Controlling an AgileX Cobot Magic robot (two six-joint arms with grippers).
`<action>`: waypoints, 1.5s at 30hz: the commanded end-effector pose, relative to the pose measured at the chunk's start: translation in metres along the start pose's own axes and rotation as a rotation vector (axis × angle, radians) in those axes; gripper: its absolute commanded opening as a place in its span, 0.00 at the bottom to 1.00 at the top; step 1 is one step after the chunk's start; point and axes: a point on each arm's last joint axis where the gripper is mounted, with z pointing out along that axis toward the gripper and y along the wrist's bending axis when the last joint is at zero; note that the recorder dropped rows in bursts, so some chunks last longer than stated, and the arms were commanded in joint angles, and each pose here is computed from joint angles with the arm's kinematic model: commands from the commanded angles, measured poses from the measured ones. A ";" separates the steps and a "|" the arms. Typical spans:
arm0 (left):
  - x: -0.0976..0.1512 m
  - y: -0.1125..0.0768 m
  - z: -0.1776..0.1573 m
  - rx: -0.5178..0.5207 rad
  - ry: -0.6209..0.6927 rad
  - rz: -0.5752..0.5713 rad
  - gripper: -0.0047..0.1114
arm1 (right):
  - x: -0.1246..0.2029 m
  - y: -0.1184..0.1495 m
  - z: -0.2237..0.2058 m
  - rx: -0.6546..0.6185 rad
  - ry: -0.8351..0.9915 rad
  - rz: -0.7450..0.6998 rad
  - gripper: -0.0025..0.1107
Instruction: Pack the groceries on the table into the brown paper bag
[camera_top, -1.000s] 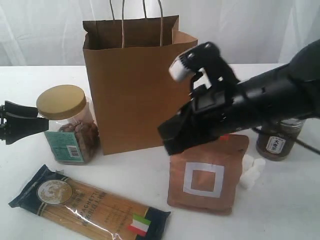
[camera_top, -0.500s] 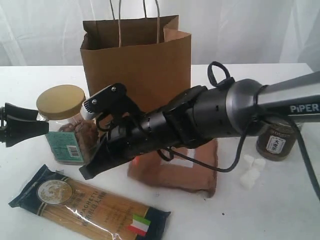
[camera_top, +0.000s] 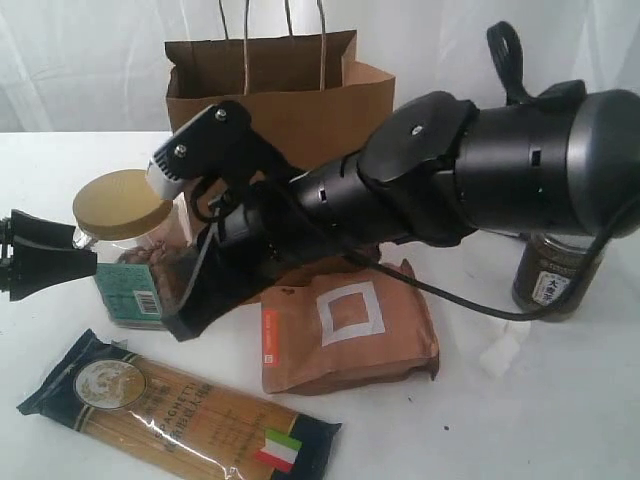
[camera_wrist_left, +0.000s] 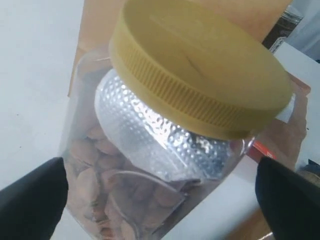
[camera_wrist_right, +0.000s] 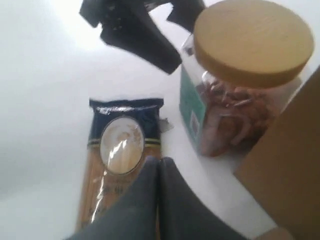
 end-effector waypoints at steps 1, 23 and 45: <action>0.000 -0.001 0.000 0.014 -0.008 0.139 0.94 | 0.017 -0.002 -0.005 0.029 0.207 -0.049 0.02; -0.004 0.002 -0.001 -0.013 -0.043 0.126 0.94 | 0.043 0.029 0.008 -0.148 0.480 -0.442 0.19; -0.003 0.001 -0.001 -0.003 -0.037 0.087 0.93 | 0.075 0.008 0.047 0.018 0.659 -0.627 0.42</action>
